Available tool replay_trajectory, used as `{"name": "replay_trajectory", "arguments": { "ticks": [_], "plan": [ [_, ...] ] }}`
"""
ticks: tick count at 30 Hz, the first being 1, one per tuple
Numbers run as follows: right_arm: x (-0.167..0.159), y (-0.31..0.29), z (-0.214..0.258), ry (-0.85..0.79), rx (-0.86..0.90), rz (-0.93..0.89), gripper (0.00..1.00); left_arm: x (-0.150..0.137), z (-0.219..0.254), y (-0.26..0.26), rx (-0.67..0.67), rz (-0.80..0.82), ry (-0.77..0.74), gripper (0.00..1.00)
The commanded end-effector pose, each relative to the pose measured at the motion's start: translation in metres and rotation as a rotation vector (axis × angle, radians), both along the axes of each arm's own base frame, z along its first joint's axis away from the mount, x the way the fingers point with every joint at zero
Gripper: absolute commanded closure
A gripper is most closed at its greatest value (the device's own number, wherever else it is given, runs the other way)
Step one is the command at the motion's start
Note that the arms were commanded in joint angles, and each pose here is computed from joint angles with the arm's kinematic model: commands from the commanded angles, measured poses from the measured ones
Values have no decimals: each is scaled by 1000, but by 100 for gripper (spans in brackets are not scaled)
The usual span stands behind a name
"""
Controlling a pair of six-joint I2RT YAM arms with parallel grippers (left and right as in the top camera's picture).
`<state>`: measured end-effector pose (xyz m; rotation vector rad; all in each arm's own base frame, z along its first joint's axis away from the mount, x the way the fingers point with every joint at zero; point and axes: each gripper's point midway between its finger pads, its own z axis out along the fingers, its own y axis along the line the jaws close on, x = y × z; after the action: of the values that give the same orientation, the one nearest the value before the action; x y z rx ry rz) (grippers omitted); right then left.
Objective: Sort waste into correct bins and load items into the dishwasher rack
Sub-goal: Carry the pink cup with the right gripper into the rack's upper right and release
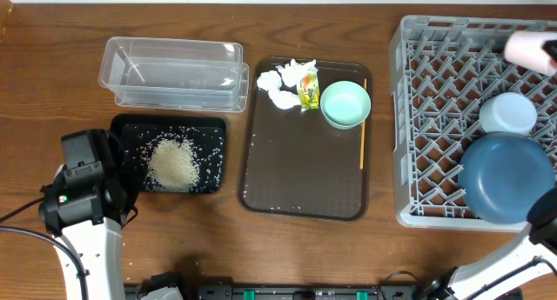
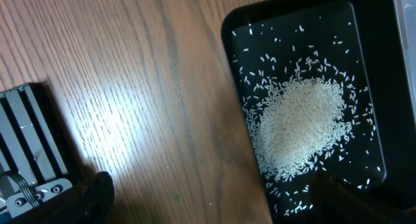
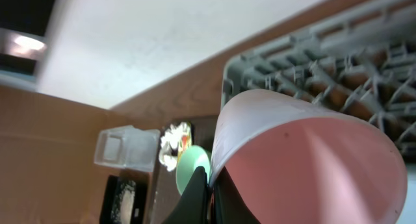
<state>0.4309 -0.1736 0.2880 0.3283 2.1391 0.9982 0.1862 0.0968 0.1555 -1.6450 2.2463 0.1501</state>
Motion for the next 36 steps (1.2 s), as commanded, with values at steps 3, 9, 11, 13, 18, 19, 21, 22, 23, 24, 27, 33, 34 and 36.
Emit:
{"name": "replay_trajectory", "arguments": {
  "ticks": [3,9,11,13,18,19,21,22,23,24,27,33,34,36],
  "plan": [
    [11,-23,-7,-198,80,68,99,2,5,2,4,-1,-12,3],
    [33,-41,-38,-251,131,85,99,2,5,2,4,-1,-12,3],
    [42,-50,-53,-229,164,66,99,2,5,2,4,-1,-12,3],
    [51,-60,-68,-207,198,43,99,2,5,2,4,-1,-12,3],
    [64,-79,-92,-183,245,5,99,2,5,2,4,-1,-12,3],
    [65,-81,-94,-180,250,0,99,2,5,2,4,-1,-12,3],
    [67,-84,-96,-185,249,-3,99,2,5,2,4,-1,-12,3],
    [68,-84,-96,-189,245,-2,99,2,5,2,4,-1,-12,3],
    [68,-85,-96,-194,241,-1,99,2,5,2,4,-1,-12,3],
    [69,-84,-96,-196,239,1,99,2,5,2,4,-1,-12,3],
    [70,-79,-92,-215,244,26,99,2,5,2,4,-1,-12,3],
    [75,-74,-102,-185,235,14,99,2,5,2,4,-1,-12,3],
    [74,-74,-104,-180,238,12,99,2,5,2,4,-1,-12,3],
    [74,-74,-110,-163,239,1,99,2,5,2,4,-1,-12,3]
  ]
}}
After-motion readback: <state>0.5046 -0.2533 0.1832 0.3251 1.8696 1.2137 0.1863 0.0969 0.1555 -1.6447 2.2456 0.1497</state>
